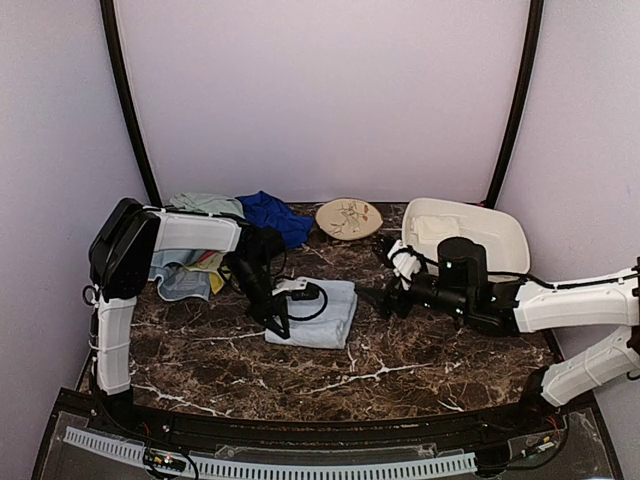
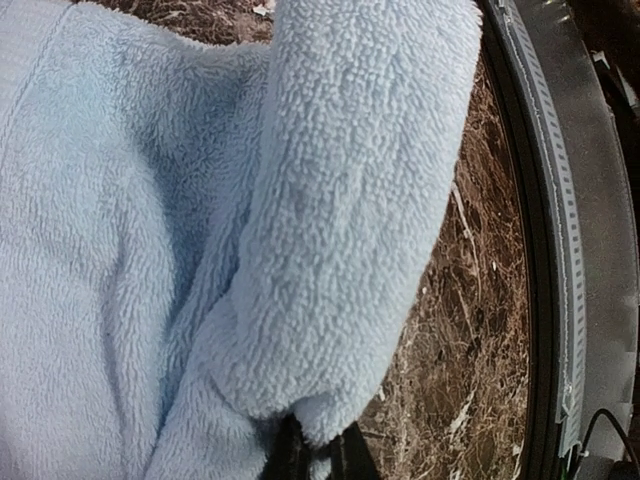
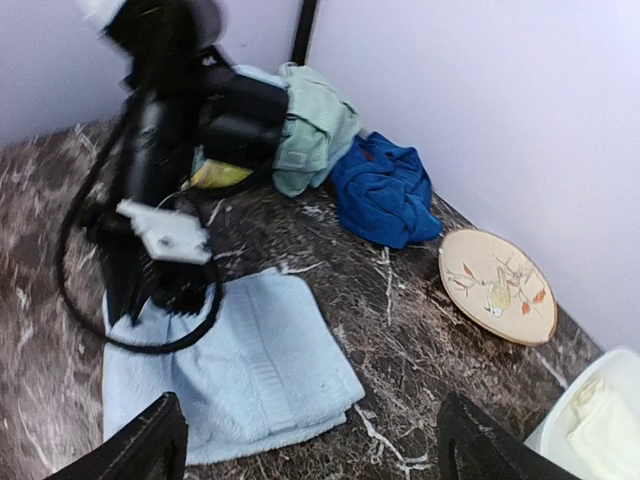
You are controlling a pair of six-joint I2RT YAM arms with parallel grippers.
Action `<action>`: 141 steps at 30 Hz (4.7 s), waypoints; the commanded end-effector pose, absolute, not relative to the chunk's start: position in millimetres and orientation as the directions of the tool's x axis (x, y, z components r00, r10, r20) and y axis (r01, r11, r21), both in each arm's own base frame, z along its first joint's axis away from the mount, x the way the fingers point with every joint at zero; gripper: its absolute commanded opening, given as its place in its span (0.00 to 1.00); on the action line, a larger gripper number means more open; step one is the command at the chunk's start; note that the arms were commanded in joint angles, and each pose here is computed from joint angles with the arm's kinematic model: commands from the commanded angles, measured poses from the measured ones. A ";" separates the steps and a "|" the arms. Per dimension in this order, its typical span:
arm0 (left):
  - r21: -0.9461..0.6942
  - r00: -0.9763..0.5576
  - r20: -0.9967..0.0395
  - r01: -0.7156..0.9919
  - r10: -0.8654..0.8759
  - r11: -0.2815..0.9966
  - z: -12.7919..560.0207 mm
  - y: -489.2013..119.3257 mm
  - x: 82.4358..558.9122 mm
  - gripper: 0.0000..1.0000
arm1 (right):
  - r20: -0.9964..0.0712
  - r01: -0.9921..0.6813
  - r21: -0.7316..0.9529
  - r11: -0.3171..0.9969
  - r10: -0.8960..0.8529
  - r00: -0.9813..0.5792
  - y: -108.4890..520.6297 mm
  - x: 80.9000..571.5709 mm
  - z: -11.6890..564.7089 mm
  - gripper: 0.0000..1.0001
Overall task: Roll the towels
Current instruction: Roll the towel at the center of the board.
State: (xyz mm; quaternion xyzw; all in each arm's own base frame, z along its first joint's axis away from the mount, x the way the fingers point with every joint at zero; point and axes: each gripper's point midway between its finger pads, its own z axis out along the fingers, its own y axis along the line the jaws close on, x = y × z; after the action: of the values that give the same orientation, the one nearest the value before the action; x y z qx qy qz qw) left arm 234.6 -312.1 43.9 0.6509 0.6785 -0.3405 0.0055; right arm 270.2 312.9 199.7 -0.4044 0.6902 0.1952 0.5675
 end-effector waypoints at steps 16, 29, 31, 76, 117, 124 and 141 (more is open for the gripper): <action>-0.543 -0.308 -0.168 0.822 0.936 0.173 -3.8 -291.3 247.9 0.00 | -0.457 -0.672 -0.734 -0.093 -0.664 0.592 404.5 155.6 109.7 0.64; -0.552 -0.296 -0.177 0.820 0.939 0.154 -0.9 -292.2 246.6 0.00 | -0.243 -0.568 -0.801 -0.190 -0.764 0.598 429.6 202.6 50.0 0.56; -0.560 -0.287 -0.183 0.816 0.940 0.140 1.0 -292.1 244.1 0.03 | -0.239 -0.589 -0.786 -0.187 -0.787 0.569 426.2 208.8 40.4 0.52; 0.271 0.065 -0.553 0.957 0.831 0.105 65.7 -293.2 307.7 0.55 | -0.532 -0.713 0.653 0.254 -0.516 -0.671 458.0 267.5 81.7 0.18; -0.666 -0.451 -0.282 0.727 0.847 0.165 25.2 -248.5 242.3 0.00 | -0.476 -0.713 -0.694 -0.100 -0.680 0.558 426.4 179.4 104.9 0.62; -0.616 -0.444 -0.198 0.750 0.874 0.241 4.0 -236.6 252.1 0.00 | -0.324 -0.561 -0.813 -0.156 -0.679 0.658 460.3 205.8 86.5 0.63; -0.521 -0.355 -0.375 0.845 0.856 0.122 30.4 -242.9 253.6 0.33 | -0.332 -0.755 -0.638 -0.150 -0.831 0.446 442.5 258.7 -1.7 0.41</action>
State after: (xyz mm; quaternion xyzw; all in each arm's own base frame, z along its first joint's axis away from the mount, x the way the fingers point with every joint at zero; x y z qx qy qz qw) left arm 247.4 -261.5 40.7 0.5314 0.7443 -0.4034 -0.0306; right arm 249.0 465.5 34.2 -0.7576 0.4643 -0.0651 0.4541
